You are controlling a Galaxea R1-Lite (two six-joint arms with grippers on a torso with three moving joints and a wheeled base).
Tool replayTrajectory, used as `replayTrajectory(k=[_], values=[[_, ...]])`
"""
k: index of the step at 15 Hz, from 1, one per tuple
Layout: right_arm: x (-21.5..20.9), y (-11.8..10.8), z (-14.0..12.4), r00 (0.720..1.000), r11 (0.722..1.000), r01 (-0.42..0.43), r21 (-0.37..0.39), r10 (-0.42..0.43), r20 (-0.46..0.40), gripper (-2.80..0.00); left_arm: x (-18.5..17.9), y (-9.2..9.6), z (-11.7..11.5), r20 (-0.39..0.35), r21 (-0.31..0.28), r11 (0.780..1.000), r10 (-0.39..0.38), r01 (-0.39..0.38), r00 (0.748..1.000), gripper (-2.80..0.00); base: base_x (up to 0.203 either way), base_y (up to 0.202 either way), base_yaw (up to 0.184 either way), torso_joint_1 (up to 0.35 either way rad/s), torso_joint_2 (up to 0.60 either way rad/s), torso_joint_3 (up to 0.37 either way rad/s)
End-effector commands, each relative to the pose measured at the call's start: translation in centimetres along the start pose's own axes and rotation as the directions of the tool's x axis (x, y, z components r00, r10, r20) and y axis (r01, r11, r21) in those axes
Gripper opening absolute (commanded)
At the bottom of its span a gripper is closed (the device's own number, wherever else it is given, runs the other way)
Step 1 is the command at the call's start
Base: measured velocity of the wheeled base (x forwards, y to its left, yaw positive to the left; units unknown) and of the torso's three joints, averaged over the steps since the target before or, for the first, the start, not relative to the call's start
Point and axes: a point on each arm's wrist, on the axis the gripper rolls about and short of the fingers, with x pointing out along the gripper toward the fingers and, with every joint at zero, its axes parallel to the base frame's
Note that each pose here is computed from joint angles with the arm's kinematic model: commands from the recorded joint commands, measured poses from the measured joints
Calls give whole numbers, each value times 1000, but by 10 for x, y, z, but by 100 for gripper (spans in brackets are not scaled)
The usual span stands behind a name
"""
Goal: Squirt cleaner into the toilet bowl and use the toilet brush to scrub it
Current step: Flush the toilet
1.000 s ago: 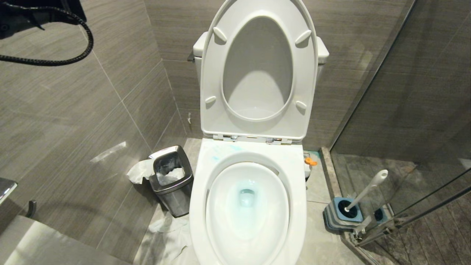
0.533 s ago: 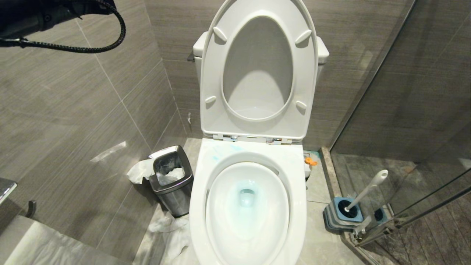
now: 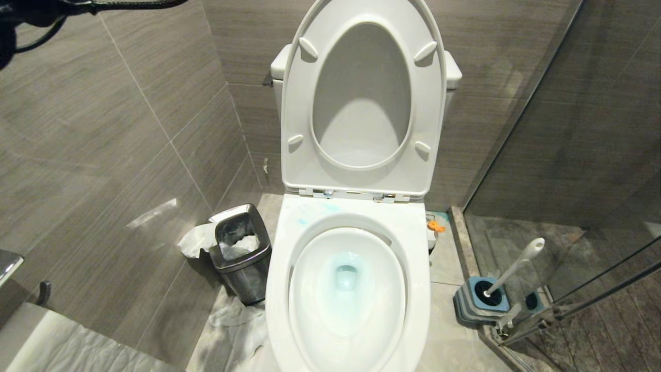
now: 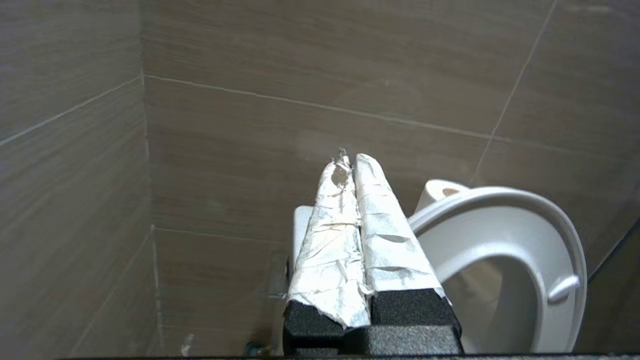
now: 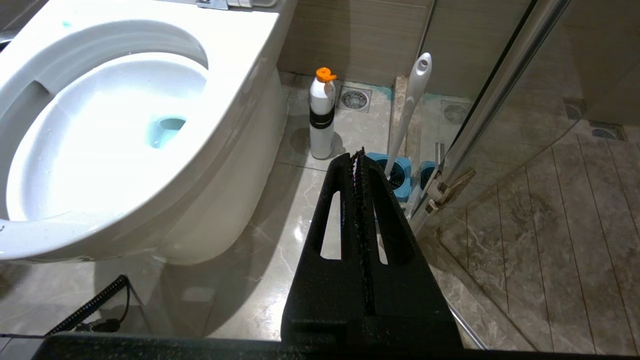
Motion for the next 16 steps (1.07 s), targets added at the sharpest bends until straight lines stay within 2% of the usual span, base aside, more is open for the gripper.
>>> replayTrajectory(k=[1, 3, 5, 7, 9, 12, 14, 16], values=[[0, 0, 0, 1000, 1000, -1, 0, 1, 0, -280, 16, -6, -30, -12, -8, 1000, -5, 5, 1000, -280, 0, 0, 0, 0, 0, 0], [0, 0, 0, 1000, 1000, 0, 0, 0, -1, -280, 23, -9, -49, -11, 8, 1000, -19, 19, 1000, -280, 0, 0, 0, 0, 0, 0], [0, 0, 0, 1000, 1000, -1, 0, 1, 0, -280, 24, -10, -68, -55, 38, 999, -29, 31, 998, -280, 0, 0, 0, 0, 0, 0], [0, 0, 0, 1000, 1000, -1, 0, 1, -1, -280, 24, -8, -83, -106, 78, 992, -95, 104, 990, -280, 0, 0, 0, 0, 0, 0], [0, 0, 0, 1000, 1000, 0, 0, 0, -1, -280, 29, -7, -98, -134, 115, 986, -106, 122, 985, -280, 0, 0, 0, 0, 0, 0], [0, 0, 0, 1000, 1000, 0, 0, 0, -3, -280, 41, -3, -101, -104, 128, 986, -96, 110, 990, -280, 0, 0, 0, 0, 0, 0], [0, 0, 0, 1000, 1000, 0, 0, 0, -1, -280, 42, 3, -106, -139, 138, 987, -63, 82, 988, -280, 0, 0, 0, 0, 0, 0], [0, 0, 0, 1000, 1000, -1, 0, 1, -1, -280, 40, 12, -101, -184, 143, 988, -35, 62, 982, -280, 0, 0, 0, 0, 0, 0]])
